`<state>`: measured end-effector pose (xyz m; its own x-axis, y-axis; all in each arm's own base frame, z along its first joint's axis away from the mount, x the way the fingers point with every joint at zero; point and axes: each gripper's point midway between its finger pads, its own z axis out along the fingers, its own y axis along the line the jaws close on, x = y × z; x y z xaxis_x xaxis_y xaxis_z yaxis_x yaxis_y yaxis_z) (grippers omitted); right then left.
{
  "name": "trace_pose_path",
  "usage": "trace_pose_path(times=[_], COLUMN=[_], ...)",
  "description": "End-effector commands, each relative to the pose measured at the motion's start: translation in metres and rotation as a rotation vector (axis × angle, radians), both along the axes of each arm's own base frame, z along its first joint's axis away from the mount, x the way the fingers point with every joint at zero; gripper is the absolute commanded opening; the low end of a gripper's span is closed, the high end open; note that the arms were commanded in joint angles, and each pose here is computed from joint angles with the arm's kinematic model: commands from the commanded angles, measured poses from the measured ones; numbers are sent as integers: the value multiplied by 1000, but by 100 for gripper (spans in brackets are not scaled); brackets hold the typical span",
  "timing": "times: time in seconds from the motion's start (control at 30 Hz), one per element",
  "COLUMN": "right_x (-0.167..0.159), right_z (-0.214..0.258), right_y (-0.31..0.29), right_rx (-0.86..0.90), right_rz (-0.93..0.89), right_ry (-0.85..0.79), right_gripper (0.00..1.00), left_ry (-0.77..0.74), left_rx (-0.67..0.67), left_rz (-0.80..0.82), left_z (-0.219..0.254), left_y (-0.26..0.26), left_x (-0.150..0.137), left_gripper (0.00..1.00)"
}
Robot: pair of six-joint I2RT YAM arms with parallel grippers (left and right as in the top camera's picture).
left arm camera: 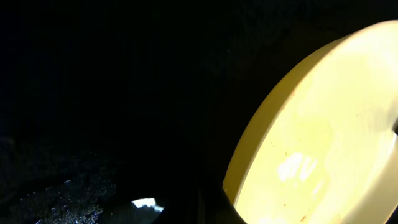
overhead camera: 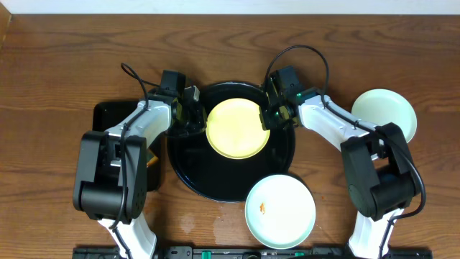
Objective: Clean dirty plates on tray and stack at the side
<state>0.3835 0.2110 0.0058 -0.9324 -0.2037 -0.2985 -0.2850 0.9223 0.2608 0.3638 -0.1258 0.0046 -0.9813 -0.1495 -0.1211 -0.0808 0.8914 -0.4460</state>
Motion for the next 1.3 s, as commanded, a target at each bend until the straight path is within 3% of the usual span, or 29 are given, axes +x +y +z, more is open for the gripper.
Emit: trace_pose_path(times=[0.0, 0.33, 0.47, 0.83, 0.87, 1.0, 1.27], right_x=[-14, -17, -17, -17, -17, -17, -17], right_z=[-22, -22, -22, -23, -23, -23, -23], right_y=[-6, -8, -8, -8, -8, -8, -8], right_rx=[-27, -32, -31, -32, -32, -32, -30], right_rz=[16, 16, 13, 13, 12, 12, 2], right_ry=[66, 76, 77, 80, 80, 80, 84], right_gripper=[1, 1, 1, 1, 1, 1, 1], left_ry=[8, -98, -135, 3, 9, 25, 60], left_rx=[-53, -91, -95, -37, -30, 31, 64], left_rz=[-12, 12, -10, -57, -70, -63, -58], left_z=[5, 62, 77, 30, 27, 17, -2], left_y=[-10, 1, -5, -11, -10, -1, 4], left_x=[0, 5, 3, -22, -23, -25, -30], left_gripper=[7, 12, 21, 19, 13, 9, 8])
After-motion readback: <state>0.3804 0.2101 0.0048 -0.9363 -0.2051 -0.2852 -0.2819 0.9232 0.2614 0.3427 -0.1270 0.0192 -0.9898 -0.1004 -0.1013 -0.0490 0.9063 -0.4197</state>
